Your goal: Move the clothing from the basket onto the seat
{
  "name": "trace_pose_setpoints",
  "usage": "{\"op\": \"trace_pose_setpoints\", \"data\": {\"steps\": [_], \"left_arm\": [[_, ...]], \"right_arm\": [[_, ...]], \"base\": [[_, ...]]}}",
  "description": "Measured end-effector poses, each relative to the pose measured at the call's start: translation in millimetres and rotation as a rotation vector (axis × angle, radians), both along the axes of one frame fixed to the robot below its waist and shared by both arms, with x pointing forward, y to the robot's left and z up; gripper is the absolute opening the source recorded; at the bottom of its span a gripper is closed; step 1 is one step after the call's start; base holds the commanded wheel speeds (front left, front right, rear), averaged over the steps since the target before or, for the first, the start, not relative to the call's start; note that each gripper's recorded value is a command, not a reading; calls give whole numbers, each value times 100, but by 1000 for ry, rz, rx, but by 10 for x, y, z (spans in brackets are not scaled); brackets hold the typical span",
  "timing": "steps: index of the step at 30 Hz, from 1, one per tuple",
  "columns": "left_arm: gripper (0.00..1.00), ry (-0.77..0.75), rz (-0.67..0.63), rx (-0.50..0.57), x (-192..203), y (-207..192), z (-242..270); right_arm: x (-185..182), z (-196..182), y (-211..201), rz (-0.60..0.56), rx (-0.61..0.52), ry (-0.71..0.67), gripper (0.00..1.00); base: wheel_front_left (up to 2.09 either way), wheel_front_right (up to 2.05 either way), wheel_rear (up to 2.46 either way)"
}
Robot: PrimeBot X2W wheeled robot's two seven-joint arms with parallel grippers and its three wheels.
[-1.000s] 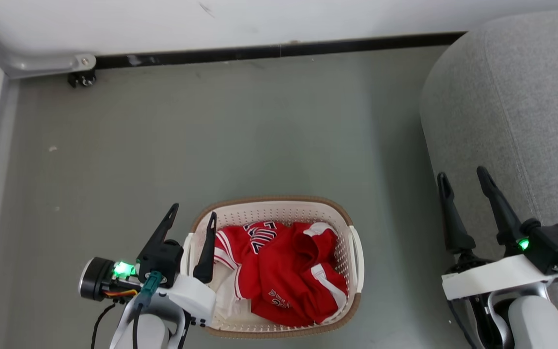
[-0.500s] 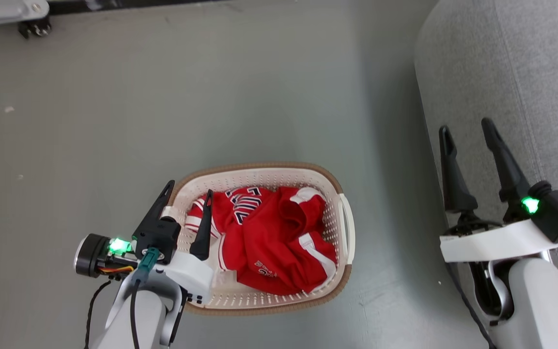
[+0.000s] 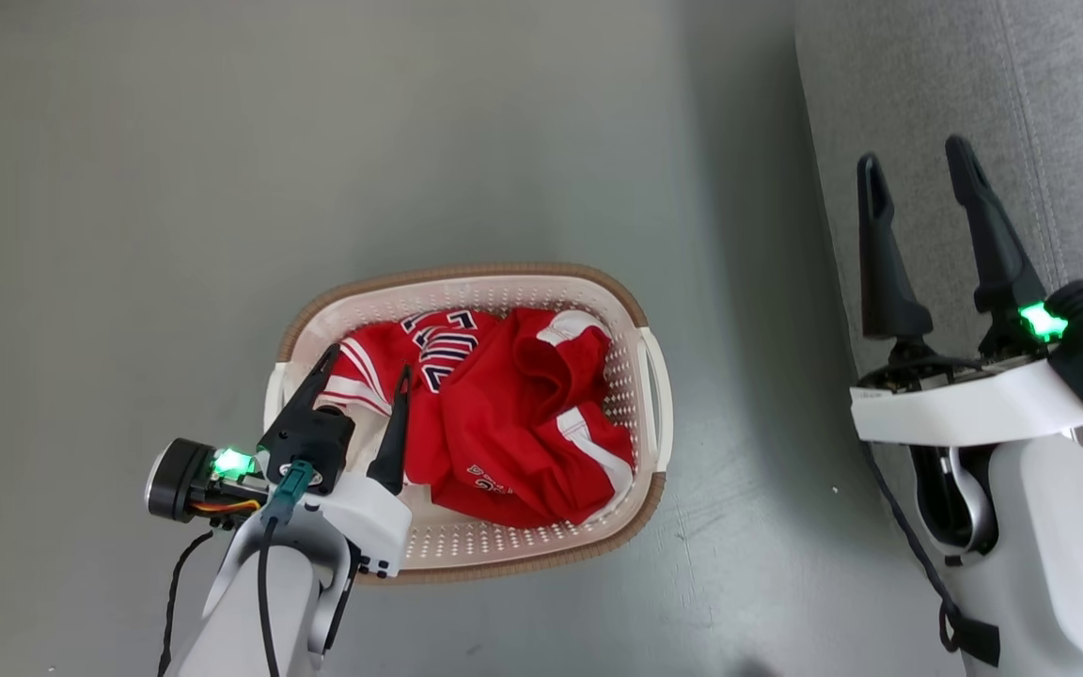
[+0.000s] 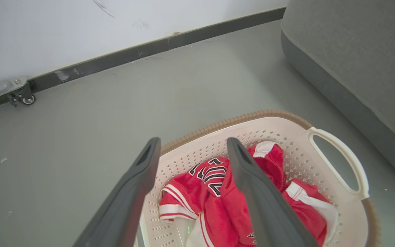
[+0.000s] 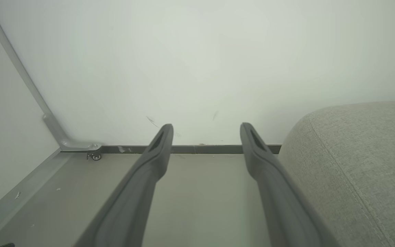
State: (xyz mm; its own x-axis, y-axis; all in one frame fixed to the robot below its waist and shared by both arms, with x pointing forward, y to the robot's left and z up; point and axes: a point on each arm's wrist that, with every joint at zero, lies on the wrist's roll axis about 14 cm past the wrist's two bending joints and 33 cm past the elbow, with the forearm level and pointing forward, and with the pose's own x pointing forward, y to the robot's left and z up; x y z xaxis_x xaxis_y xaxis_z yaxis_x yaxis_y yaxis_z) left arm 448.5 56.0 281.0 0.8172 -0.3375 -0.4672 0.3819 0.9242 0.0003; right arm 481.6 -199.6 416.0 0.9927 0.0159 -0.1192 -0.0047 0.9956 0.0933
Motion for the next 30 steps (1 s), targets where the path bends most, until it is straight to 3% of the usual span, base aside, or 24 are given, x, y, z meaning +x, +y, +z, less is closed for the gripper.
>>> {"op": "trace_pose_setpoints", "data": {"steps": [16, 30], "left_arm": [[100, 100, -88, -42, -8, -303, -409], [100, 225, -183, -73, -242, -567, -776]], "right_arm": [[320, -84, -9, 13, -8, -27, 100], [413, -307, -55, 9, -3, 11, 100]], "base": [[0, 0, 0], [0, 0, 0]]}}
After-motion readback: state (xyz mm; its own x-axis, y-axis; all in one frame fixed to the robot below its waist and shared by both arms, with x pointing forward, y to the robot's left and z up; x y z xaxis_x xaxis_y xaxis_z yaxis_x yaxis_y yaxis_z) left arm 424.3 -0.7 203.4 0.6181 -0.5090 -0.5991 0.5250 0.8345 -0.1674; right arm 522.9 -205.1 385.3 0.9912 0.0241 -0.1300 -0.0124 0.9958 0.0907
